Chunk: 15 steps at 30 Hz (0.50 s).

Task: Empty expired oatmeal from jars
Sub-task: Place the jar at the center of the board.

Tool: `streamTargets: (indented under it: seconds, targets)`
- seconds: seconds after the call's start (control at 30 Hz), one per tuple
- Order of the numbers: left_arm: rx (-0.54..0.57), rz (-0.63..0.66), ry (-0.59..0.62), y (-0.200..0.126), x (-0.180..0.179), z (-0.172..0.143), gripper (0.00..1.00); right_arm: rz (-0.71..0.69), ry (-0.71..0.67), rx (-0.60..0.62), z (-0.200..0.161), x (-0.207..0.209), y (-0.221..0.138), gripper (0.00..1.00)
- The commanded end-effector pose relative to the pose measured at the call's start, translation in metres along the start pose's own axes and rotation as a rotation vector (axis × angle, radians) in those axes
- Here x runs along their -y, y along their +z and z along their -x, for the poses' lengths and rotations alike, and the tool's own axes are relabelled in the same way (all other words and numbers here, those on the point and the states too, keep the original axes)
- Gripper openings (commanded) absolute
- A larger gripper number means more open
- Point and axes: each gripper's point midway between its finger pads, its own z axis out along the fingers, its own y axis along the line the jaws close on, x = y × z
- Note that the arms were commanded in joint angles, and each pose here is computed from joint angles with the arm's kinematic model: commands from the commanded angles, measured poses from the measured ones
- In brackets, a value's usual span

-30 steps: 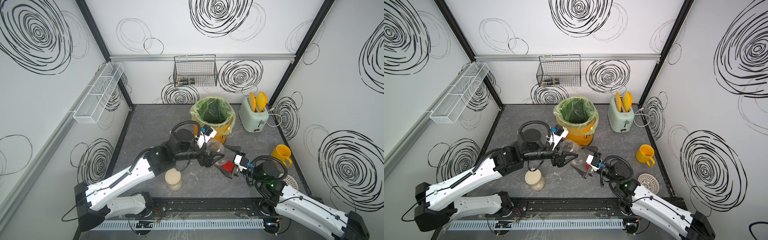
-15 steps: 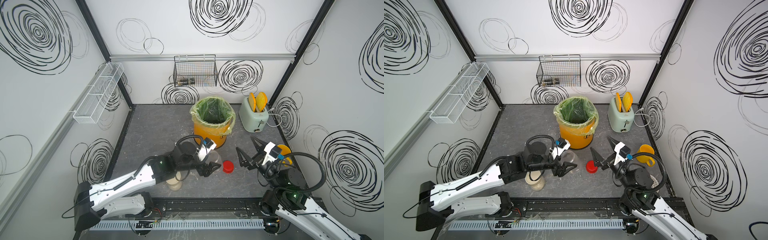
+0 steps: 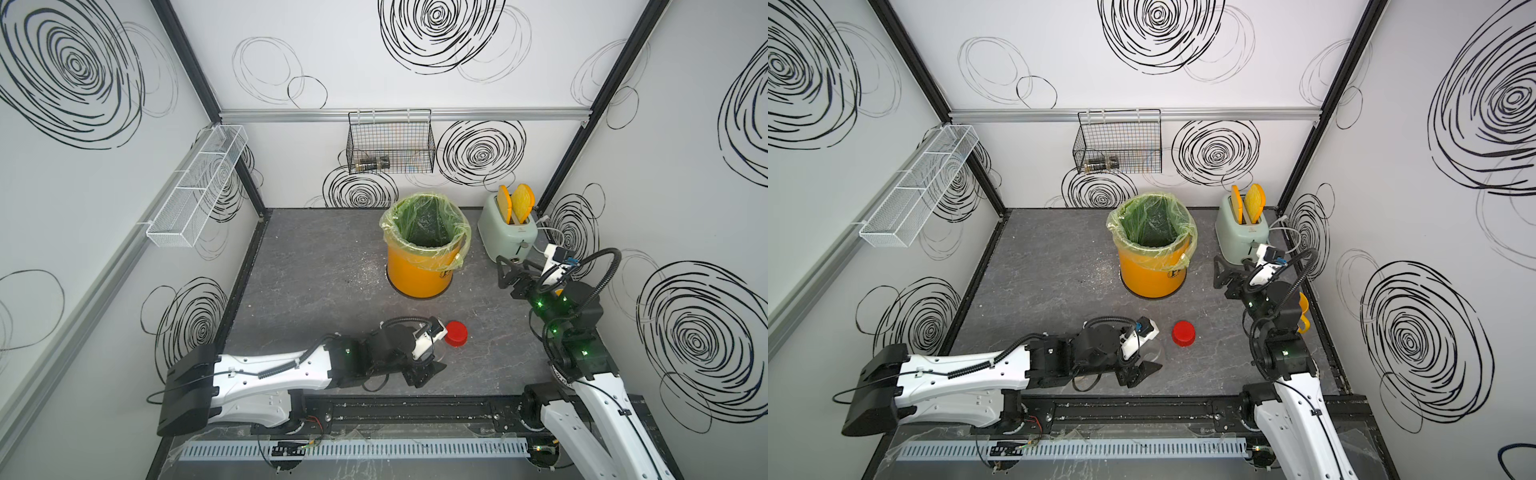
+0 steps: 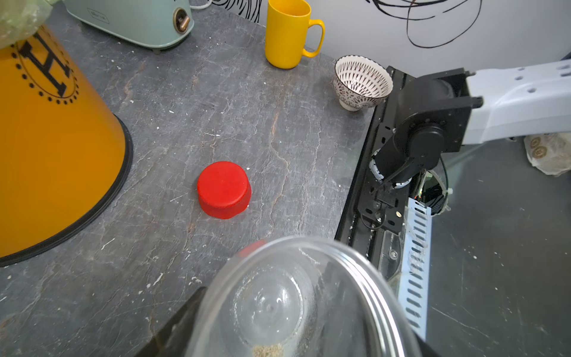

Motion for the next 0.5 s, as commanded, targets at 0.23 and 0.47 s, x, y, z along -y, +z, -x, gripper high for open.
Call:
streamTargets:
  seconds: [0.23,0.47]
  targets:
    - [0.051,0.052,0.032,0.035,-0.001,0.006,0.72,0.052,0.053,-0.061,-0.012,-0.004,-0.005,0.98]
    - [0.037,-0.002,0.081,0.049,0.021,0.011,0.72,-0.049,0.076,-0.045,-0.003,0.014,0.004,0.98]
